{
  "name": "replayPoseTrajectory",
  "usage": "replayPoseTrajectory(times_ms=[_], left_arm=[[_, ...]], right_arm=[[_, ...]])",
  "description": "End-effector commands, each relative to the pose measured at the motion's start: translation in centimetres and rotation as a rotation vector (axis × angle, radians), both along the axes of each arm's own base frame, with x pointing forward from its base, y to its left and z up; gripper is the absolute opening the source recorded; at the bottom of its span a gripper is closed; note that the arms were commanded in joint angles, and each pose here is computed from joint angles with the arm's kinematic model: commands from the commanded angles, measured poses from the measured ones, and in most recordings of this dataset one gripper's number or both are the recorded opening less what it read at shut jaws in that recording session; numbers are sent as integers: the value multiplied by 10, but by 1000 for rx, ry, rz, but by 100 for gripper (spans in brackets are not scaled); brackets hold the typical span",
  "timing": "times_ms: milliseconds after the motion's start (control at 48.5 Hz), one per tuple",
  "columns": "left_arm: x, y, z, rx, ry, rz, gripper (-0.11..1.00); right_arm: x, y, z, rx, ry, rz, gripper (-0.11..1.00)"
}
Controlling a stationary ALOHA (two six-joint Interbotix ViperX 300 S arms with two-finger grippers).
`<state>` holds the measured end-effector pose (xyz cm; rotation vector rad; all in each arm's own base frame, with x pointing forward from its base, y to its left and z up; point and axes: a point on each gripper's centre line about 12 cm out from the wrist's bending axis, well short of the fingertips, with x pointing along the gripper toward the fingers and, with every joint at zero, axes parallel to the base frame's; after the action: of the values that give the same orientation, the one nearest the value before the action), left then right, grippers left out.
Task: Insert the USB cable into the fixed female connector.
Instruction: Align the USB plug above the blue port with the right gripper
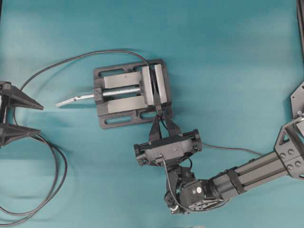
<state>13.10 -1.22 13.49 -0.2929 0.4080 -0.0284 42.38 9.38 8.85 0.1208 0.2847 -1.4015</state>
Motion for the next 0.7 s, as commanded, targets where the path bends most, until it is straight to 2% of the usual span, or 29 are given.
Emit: replayPoseTrajectory(times_ms=[0, 681], left_arm=[[2, 0, 3, -10, -2, 6, 100], [2, 0, 4, -9, -4, 5, 100]], right_arm=[[4, 3, 19, 13, -46, -7, 21], [2, 4, 18, 23, -37, -21, 21]])
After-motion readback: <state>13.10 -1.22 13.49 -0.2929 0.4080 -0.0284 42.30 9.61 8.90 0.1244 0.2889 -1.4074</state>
